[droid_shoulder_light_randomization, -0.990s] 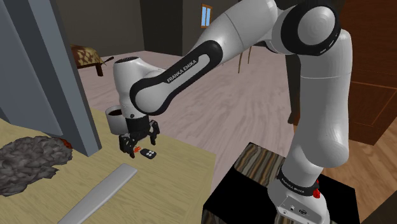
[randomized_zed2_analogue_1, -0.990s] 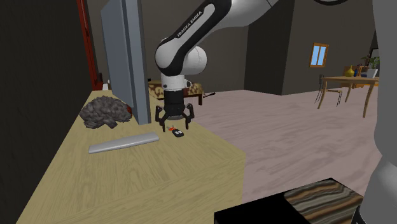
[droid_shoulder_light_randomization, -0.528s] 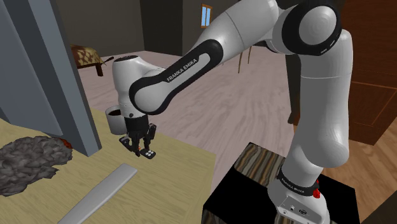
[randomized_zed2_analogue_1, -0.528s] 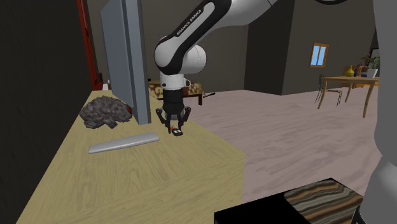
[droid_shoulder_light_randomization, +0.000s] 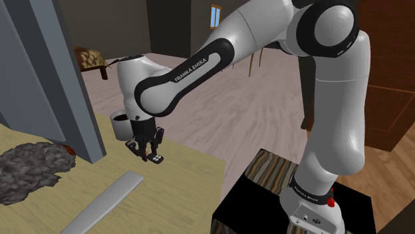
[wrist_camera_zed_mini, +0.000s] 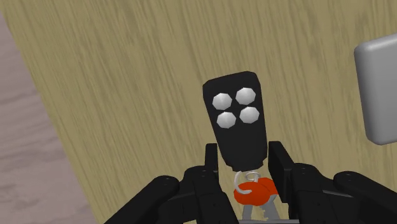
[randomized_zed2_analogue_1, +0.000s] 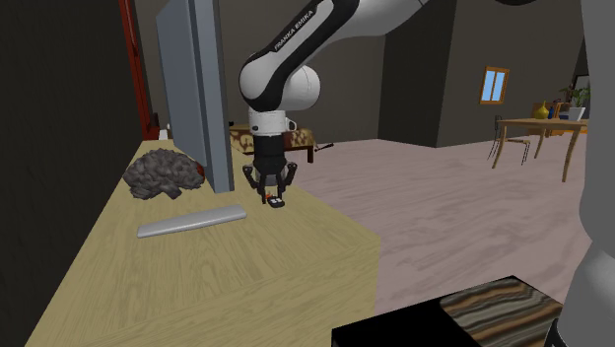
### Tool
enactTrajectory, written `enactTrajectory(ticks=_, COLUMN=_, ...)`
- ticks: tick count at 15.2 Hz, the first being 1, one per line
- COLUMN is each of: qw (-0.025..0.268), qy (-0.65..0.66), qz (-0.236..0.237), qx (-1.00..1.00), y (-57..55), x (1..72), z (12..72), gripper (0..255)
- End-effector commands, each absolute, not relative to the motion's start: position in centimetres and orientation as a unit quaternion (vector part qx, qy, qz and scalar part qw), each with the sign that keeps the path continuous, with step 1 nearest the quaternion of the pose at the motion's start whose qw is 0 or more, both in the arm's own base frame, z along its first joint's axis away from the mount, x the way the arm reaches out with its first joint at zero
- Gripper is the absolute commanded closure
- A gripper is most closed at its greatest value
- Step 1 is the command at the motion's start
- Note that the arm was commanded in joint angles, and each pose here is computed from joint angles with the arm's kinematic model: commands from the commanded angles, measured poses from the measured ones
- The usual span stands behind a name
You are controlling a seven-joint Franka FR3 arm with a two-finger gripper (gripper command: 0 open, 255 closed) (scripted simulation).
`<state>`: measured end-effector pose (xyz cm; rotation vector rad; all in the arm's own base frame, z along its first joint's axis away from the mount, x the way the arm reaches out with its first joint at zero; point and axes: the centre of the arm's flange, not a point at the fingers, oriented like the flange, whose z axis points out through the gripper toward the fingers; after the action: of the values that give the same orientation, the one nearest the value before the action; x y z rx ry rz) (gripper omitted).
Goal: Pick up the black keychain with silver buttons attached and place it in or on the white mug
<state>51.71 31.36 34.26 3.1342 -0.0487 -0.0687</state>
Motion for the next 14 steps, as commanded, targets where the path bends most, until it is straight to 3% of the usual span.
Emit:
enactTrajectory(ticks=1, qw=0.003, qy=-0.016, qz=-0.023, qx=1.000, y=31.3, x=51.7, z=35.2, gripper=255)
enactTrajectory(ticks=14, qw=0.003, qy=-0.016, qz=-0.023, qx=1.000, y=31.3, x=51.7, z=42.0, gripper=255)
